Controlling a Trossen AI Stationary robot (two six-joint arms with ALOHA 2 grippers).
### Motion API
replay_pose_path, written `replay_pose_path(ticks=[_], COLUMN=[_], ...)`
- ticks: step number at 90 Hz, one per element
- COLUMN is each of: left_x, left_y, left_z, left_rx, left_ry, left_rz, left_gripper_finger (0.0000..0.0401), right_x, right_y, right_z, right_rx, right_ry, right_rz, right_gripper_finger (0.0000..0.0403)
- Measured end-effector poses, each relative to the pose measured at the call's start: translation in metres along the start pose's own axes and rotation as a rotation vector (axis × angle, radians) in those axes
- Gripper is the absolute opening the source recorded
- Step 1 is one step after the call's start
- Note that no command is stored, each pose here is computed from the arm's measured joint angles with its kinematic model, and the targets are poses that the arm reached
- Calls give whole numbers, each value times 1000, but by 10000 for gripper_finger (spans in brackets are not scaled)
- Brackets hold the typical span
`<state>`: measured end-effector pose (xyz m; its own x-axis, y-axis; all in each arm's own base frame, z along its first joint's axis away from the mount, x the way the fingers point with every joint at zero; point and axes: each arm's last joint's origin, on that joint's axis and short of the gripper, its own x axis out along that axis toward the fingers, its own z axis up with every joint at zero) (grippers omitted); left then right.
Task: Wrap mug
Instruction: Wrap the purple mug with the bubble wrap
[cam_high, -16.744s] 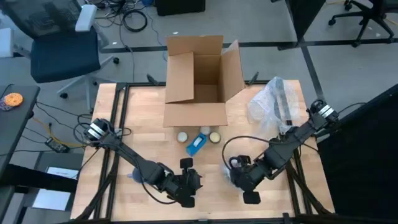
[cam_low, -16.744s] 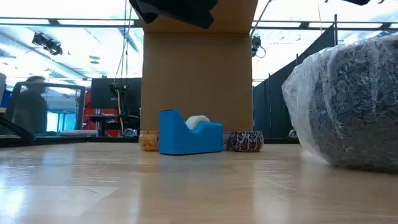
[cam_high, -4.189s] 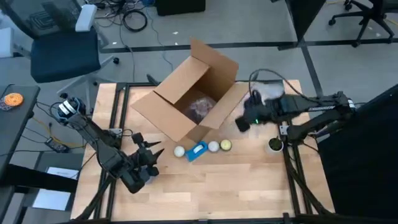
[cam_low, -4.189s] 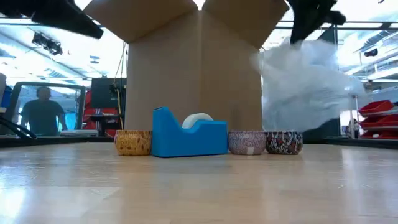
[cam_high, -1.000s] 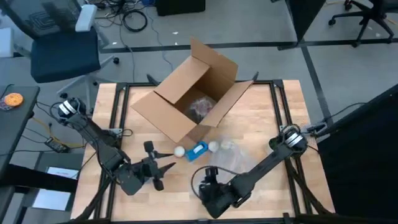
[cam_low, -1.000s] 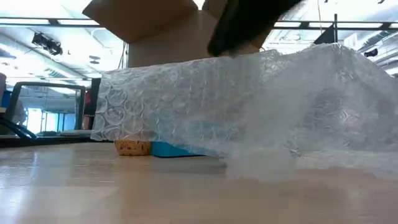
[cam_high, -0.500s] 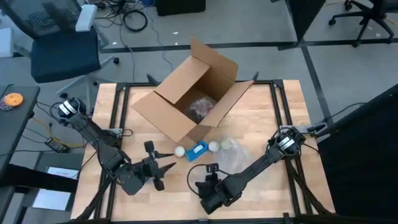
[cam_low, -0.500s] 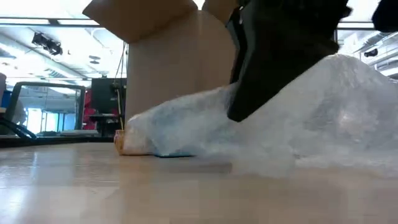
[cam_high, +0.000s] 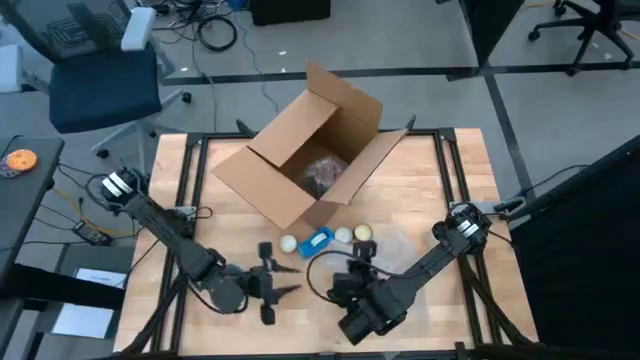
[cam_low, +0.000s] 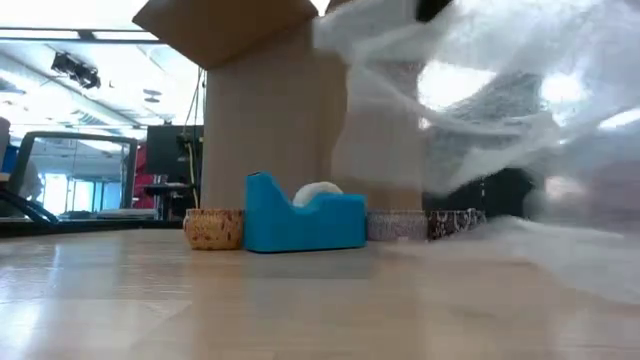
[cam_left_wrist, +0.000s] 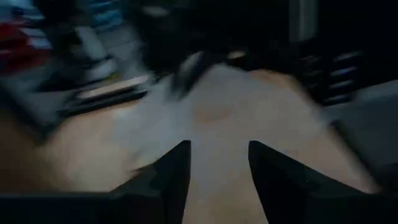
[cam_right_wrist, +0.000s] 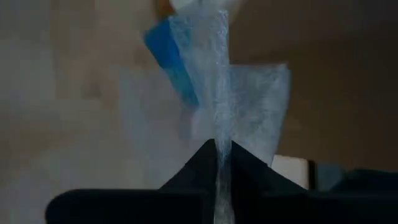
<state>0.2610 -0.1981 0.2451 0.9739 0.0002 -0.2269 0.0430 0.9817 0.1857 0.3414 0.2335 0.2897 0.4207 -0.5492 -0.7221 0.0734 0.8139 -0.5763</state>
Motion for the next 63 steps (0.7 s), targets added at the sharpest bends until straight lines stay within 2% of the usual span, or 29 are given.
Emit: replay_pose_path(ticks=[15,32,47,63], left_x=[37,90,134,167], left_y=[-5,-26,-32,-25], left_z=[-12,-18,-26,-42], left_rx=[-25,8,61,15], left_ry=[4,43,153,286], left_rz=[-103,-227,-193,-146], left_gripper_finger=[148,148,148,148], right_x=[-21,-44,-52,-59], right_y=[-19,-38,-35,-29], right_z=[-8,-12,-16,-20], right_rx=[85,166,184,208], right_ry=[-51,-158,-171,-189], right_rz=[-12,-59,-40,-18], right_gripper_finger=[0,0,0,0])
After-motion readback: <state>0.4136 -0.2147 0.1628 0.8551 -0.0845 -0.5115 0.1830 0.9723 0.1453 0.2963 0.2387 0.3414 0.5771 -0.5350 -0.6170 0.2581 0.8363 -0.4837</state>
